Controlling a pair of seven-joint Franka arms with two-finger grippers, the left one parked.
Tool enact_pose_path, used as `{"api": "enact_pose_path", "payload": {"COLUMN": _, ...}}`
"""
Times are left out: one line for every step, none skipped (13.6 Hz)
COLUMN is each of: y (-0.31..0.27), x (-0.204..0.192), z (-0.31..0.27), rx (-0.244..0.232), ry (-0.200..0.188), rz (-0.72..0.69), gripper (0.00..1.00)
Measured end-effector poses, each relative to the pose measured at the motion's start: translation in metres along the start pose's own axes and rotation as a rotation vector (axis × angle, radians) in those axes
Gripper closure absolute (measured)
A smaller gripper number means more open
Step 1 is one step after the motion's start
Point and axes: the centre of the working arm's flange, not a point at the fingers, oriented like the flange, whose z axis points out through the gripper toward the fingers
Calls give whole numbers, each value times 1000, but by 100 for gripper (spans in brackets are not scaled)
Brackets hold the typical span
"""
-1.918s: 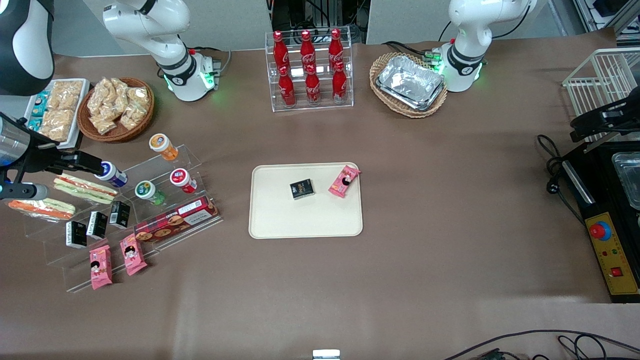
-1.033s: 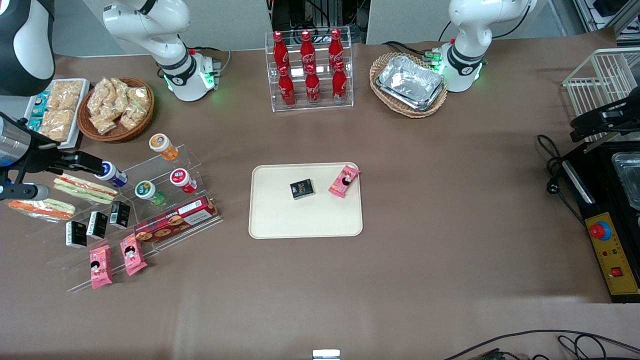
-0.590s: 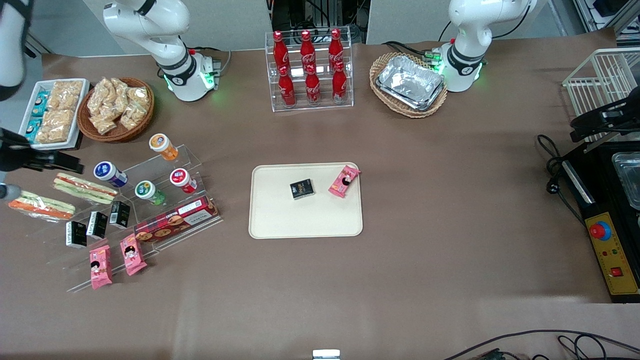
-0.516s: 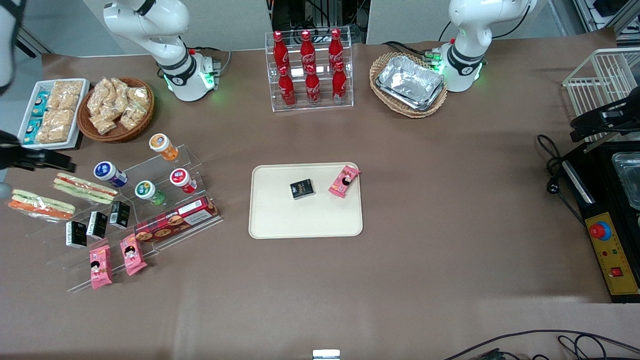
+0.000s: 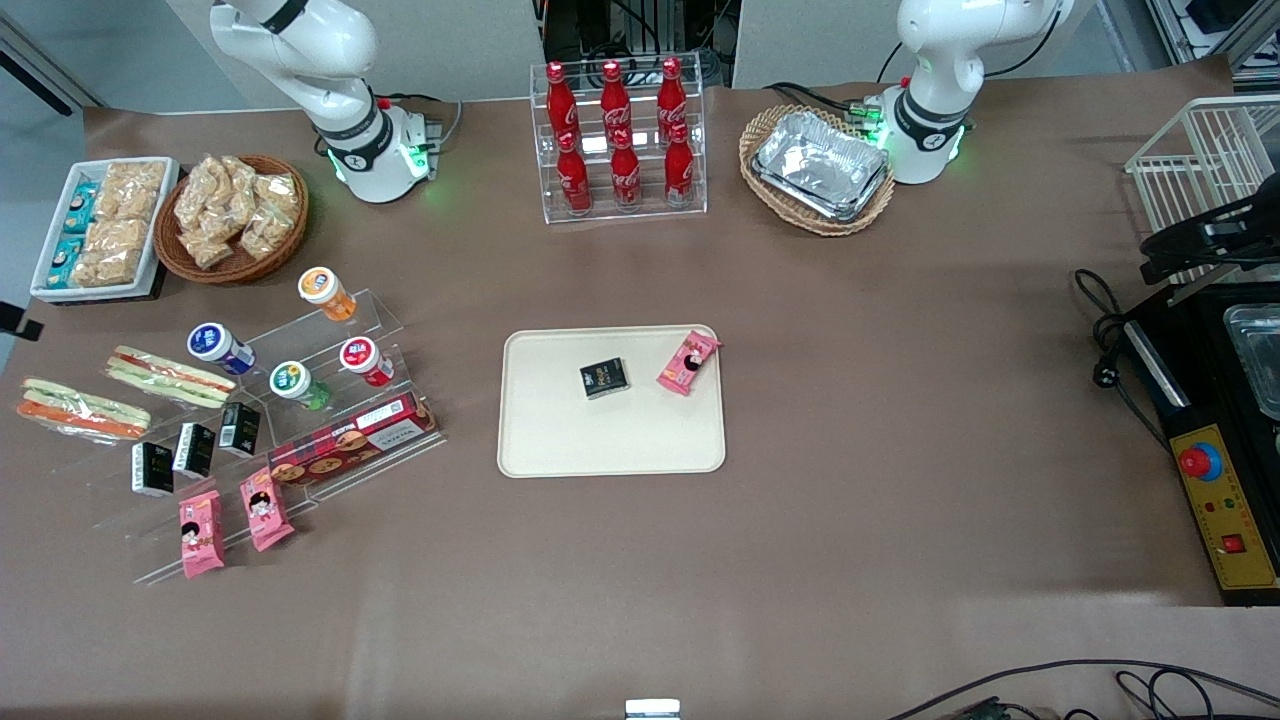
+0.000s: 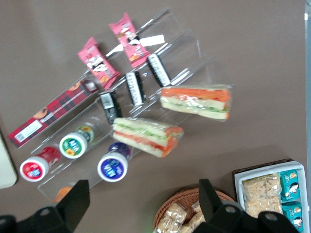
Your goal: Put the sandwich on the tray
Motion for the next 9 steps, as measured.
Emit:
{"api": "enact_pose_path", "payload": {"y": 14, "x": 1, "z": 4, "rx": 0, "ry": 5, "rz": 27, "gripper": 0}}
{"api": "enact_pose_path", "payload": {"y": 27, "x": 2, "z": 8, "rx": 1, "ry": 9, "rz": 50, "gripper": 0}}
{"api": "enact_pose_path", "payload": {"y": 40, "x": 3, "z": 12, "rx": 0, "ry": 14, "rz": 67, "gripper": 0}}
{"api": "enact_pose_path", "payload": {"y": 50, "x": 4, "z": 15, "rx": 0, "ry": 17, "rz": 52, "gripper": 0}}
{"api": "enact_pose_path", "payload": {"y": 57, "x": 6, "z": 19, "rx": -2, "ry": 21, "rz": -8, "gripper": 0}}
{"api": "enact_pose_path", "payload": {"y": 59, "x": 10, "z": 24, "rx": -5, "ry": 26, "rz": -103, "gripper": 0}}
{"api": "enact_pose_path", "payload": {"y": 60, "x": 14, "z": 28, "rx": -9, "ry": 30, "rz": -208, "gripper": 0}}
{"api": "enact_pose_path", "payload": {"y": 58, "x": 20, "z": 35, "rx": -2, "ry": 32, "rz": -312, "gripper": 0}}
{"api": "enact_pose_path", "payload": {"y": 57, "x": 24, "z": 43, "rx": 16, "ry": 34, "rz": -407, "gripper": 0}}
